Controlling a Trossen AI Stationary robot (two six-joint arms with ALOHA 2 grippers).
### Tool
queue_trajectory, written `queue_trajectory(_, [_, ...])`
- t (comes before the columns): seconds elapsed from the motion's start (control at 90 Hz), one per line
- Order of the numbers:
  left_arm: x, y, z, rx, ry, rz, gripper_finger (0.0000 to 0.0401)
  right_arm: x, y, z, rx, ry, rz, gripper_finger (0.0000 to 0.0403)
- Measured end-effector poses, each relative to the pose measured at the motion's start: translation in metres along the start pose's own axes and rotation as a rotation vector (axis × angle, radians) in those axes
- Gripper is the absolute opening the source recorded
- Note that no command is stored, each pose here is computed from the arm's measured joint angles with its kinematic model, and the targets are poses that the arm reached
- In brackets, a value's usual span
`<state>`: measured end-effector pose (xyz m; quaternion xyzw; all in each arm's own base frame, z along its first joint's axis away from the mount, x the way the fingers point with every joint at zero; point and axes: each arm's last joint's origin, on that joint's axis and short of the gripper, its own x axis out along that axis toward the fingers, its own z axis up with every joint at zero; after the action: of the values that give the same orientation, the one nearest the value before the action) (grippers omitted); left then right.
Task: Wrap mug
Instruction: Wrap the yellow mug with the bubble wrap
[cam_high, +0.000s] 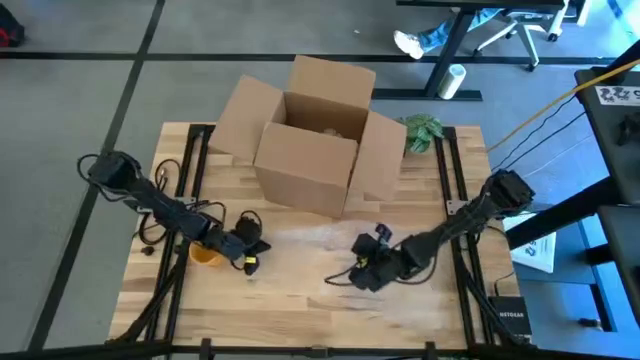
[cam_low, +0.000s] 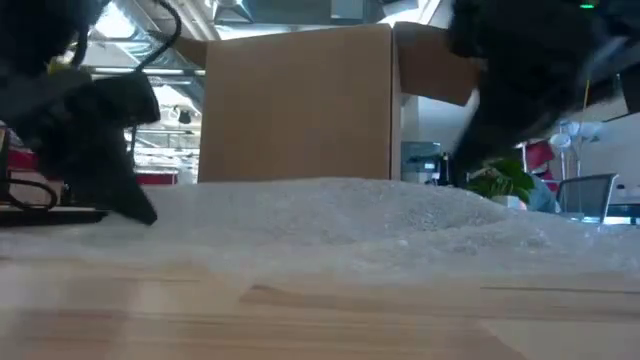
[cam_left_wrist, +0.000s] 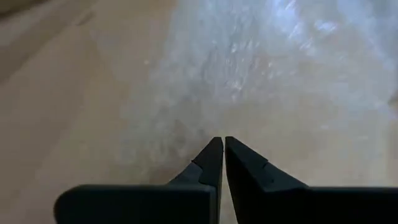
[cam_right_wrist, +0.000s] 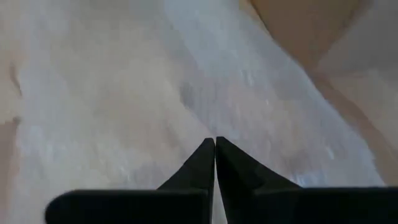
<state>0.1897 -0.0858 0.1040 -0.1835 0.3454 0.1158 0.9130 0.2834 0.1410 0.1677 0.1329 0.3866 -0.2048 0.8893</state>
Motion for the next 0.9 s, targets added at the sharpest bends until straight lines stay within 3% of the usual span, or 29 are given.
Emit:
queue_trajectory(0.133, [0.015, -0.007, -0.006, -0.044, 0.056, -0.051, 0.0, 0.007, -0.003, 0.012, -0.023, 0.003, 0.048, 0.0])
queue_trajectory(0.3, [0.025, -0.035, 0.002, -0.119, 0.234, -0.335, 0.0, 0.013, -0.011, 0.018, -0.016, 0.019, 0.038, 0.0])
queue_trajectory(0.4, [0.023, -0.047, 0.011, -0.067, 0.243, -0.391, 0.0, 0.014, -0.012, 0.019, -0.028, 0.031, 0.044, 0.0])
queue_trajectory(0.544, [0.015, -0.052, 0.035, 0.029, 0.091, -0.329, 0.0, 0.014, -0.012, 0.019, -0.034, 0.038, 0.048, 0.0])
queue_trajectory(0.756, [-0.011, -0.039, 0.064, 0.154, -0.092, -0.135, 0.0, 0.014, -0.012, 0.019, -0.035, 0.038, 0.047, 0.0])
queue_trajectory(0.9, [-0.034, -0.025, 0.073, 0.176, -0.136, -0.015, 0.0, 0.014, -0.012, 0.019, -0.037, 0.039, 0.047, 0.0])
